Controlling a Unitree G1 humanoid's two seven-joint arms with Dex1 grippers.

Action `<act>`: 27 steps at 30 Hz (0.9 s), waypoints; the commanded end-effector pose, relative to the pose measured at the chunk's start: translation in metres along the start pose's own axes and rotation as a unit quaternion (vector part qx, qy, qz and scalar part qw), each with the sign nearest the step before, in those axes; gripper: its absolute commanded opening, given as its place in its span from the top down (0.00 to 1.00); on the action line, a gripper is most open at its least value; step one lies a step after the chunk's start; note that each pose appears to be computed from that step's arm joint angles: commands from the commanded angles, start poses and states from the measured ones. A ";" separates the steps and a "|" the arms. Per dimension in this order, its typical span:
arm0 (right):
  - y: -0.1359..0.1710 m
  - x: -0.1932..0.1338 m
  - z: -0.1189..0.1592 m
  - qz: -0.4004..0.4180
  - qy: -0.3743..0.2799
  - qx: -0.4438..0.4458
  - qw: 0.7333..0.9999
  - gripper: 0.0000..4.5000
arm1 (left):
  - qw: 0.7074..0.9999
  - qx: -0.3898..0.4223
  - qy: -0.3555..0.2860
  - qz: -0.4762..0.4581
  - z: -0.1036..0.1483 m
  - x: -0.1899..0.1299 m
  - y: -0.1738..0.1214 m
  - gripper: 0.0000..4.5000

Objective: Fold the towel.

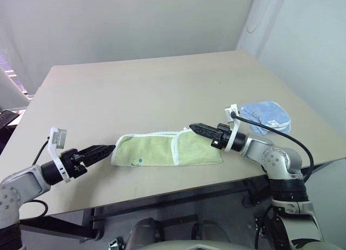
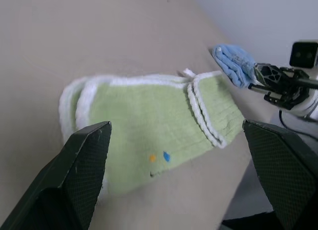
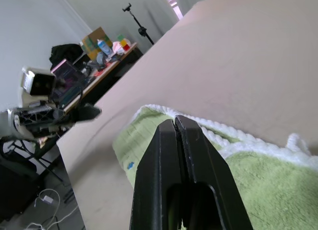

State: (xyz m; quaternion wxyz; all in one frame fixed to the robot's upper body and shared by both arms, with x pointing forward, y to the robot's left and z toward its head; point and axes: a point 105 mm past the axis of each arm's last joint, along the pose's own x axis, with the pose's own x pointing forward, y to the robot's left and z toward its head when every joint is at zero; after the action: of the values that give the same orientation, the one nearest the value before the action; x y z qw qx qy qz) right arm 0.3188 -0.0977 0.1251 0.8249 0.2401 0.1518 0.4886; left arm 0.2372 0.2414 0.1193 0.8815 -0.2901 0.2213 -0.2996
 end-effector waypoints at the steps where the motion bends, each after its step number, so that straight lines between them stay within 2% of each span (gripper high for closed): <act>1: 0.004 0.008 0.010 0.012 -0.011 -0.003 1.000 1.00 | 0.998 -0.059 -0.006 -0.001 -0.009 -0.007 -0.004 0.01; 6: 0.003 0.007 0.008 0.010 0.000 0.023 1.000 1.00 | 0.992 -0.126 -0.026 -0.007 -0.022 -0.015 -0.008 0.01; 13: -0.002 0.001 0.006 -0.007 0.006 0.022 1.000 1.00 | 0.980 -0.190 -0.037 0.041 -0.038 -0.015 0.011 0.01; 20: -0.006 -0.002 0.009 -0.024 -0.001 0.018 1.000 1.00 | 0.964 -0.256 -0.025 0.071 -0.050 0.003 0.030 0.01; 27: -0.011 -0.006 0.009 -0.044 -0.008 0.018 0.999 1.00 | 0.957 -0.282 -0.025 0.066 -0.047 0.033 0.036 0.01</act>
State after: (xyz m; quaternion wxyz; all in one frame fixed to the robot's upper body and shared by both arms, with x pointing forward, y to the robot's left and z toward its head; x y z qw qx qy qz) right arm 0.3260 -0.1057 0.1154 0.8360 0.2531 0.1900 0.4483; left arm 0.2421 0.2305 0.0599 0.7901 -0.5168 0.2854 -0.1648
